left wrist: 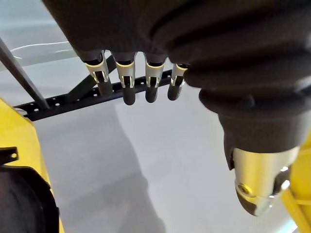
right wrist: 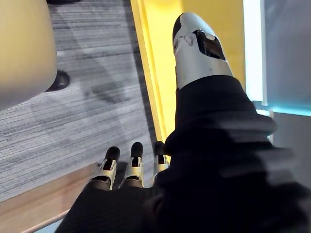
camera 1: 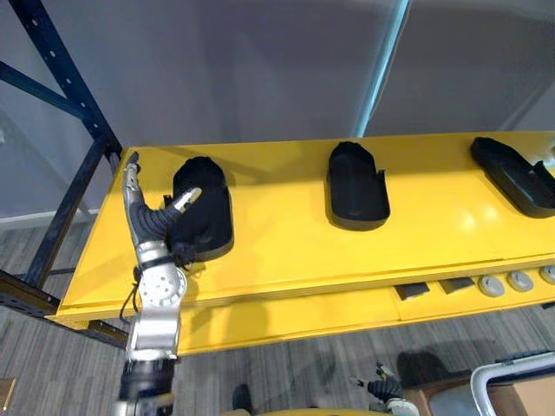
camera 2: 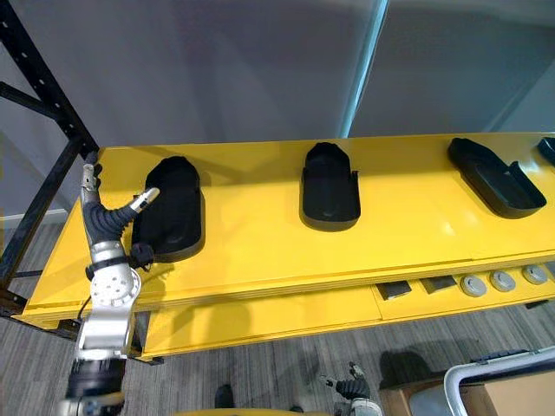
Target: Walk over and take plastic housings, then place them on the shelf
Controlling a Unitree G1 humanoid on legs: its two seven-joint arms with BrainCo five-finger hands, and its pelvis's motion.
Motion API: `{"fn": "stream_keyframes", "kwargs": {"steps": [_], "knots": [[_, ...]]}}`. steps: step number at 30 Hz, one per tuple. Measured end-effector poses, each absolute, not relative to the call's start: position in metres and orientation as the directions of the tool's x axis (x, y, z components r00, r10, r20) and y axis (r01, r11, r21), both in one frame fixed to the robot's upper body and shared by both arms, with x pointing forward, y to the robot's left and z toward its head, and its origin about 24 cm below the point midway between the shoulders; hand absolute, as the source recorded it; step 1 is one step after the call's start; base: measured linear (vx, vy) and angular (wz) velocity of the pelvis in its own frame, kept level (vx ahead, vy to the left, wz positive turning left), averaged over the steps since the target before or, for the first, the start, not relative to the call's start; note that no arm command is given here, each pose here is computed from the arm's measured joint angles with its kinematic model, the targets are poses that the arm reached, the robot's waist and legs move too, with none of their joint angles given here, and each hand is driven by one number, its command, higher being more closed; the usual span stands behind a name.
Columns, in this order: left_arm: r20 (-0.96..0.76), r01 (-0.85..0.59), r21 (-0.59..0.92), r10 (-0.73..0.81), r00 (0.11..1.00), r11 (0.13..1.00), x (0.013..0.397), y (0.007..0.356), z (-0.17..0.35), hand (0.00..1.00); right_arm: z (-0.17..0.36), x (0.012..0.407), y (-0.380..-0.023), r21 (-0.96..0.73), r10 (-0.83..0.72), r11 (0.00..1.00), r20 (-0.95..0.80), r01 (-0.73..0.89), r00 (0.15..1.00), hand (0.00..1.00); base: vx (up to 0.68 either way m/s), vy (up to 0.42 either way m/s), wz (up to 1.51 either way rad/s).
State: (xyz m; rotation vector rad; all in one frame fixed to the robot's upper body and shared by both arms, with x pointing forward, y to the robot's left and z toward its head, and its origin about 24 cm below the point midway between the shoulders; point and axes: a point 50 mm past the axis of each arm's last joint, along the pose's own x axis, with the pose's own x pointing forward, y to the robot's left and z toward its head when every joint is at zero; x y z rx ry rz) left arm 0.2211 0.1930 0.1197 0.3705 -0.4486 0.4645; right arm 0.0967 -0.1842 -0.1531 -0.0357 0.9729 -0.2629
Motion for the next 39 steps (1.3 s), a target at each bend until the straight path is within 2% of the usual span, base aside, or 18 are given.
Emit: {"fn": "stream_keyframes", "kwargs": {"steps": [1,10,14,21,31,39], "knots": [[0.477,-0.488,0.238,0.337,0.812,0.84,0.213,0.189,0.115,1.0,-0.153,0.096,-0.184,-0.148,-0.237,0.968,-0.812,0.205,0.533,0.0,-0.03,-0.009,0.16],[0.226,-0.336,0.284,0.278,0.934,0.898,0.174,0.175,0.068,1.0,-0.151,0.09,-0.182,-0.146,-0.24,0.967,-0.805,0.21,0.543,0.0,-0.05,0.0,0.08],[0.14,-0.285,0.273,0.255,0.957,0.919,0.177,0.169,0.049,1.0,-0.15,0.087,-0.183,-0.147,-0.244,0.965,-0.802,0.216,0.545,0.0,0.0,0.0,-0.03],[0.004,-0.189,0.356,0.2,0.98,0.915,0.193,0.157,0.014,1.0,-0.148,0.085,-0.18,-0.151,-0.257,0.961,-0.799,0.233,0.544,0.0,0.02,0.008,0.01],[-0.017,-0.174,0.473,0.207,0.978,0.864,0.216,0.158,0.0,1.0,-0.15,0.086,-0.182,-0.158,-0.257,0.961,-0.807,0.225,0.532,0.0,0.0,-0.001,-0.06],[0.002,-0.2,0.548,0.238,0.971,0.812,0.24,0.173,0.002,1.0,-0.151,0.091,-0.183,-0.166,-0.251,0.965,-0.811,0.203,0.528,0.0,0.0,0.0,0.0]]}}
